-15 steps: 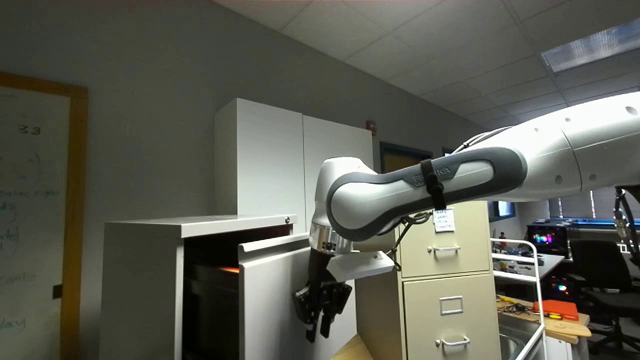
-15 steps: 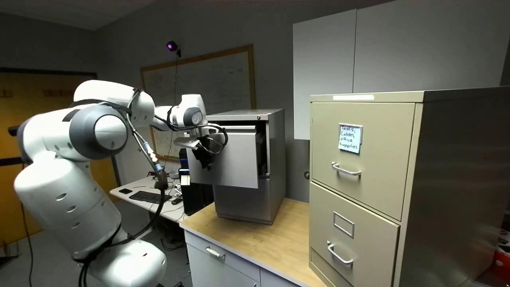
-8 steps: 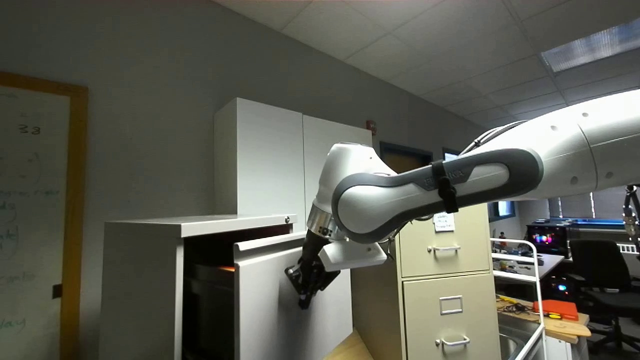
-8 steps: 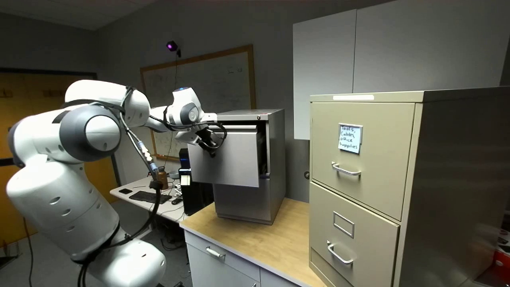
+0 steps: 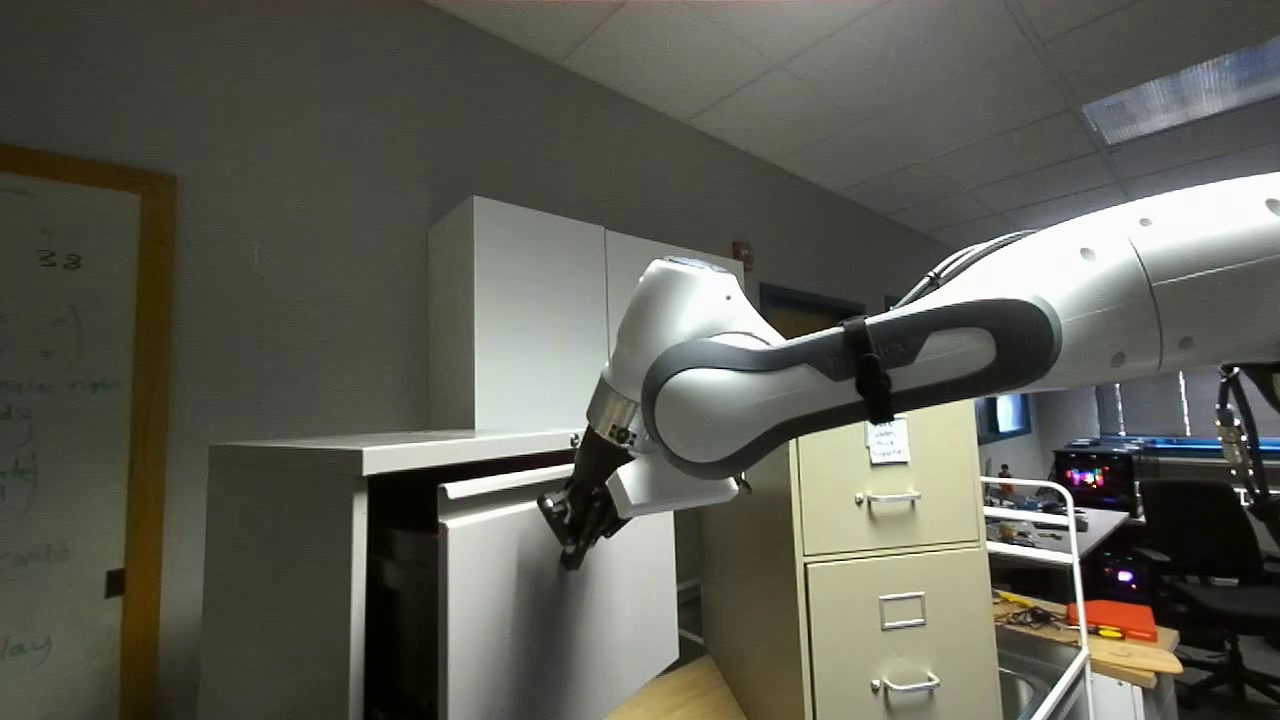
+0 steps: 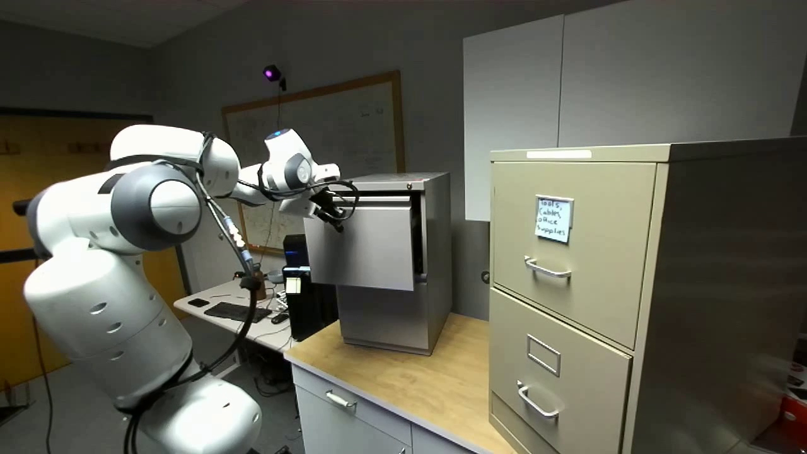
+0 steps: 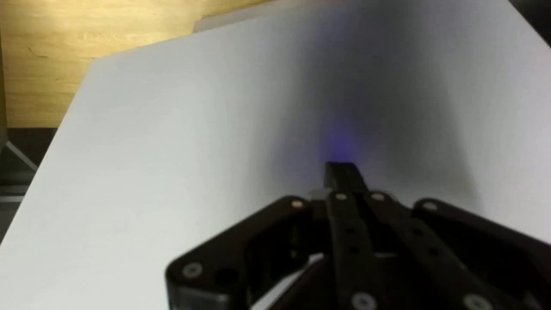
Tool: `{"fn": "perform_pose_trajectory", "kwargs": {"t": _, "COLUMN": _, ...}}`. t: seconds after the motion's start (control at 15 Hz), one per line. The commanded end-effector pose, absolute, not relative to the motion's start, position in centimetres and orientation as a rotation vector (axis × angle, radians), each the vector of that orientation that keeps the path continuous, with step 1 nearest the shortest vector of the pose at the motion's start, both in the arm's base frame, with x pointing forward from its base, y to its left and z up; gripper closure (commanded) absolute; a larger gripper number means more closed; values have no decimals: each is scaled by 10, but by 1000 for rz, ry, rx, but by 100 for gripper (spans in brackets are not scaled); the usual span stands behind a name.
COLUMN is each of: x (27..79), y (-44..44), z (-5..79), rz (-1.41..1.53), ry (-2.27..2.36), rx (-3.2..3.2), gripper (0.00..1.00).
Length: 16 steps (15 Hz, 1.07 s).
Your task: Close the top drawer of the left cabinet
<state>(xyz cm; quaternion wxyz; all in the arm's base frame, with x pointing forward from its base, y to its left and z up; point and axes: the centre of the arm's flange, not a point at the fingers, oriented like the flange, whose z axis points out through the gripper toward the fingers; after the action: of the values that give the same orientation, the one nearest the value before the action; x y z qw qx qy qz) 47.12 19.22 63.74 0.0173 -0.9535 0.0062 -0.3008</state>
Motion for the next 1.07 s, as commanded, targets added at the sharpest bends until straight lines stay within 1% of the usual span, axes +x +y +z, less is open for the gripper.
{"fn": "perform_pose_trajectory", "kwargs": {"t": 0.0, "x": 501, "y": 226, "z": 666, "rz": -1028, "ry": -43, "rx": -2946, "gripper": 100}}
{"fn": "perform_pose_trajectory", "kwargs": {"t": 0.47, "x": 526, "y": 281, "z": 701, "rz": -1146, "ry": -236, "rx": -2927, "gripper": 100}}
{"fn": "perform_pose_trajectory", "kwargs": {"t": 1.0, "x": 582, "y": 317, "z": 719, "rz": -1176, "ry": -335, "rx": -2936, "gripper": 100}}
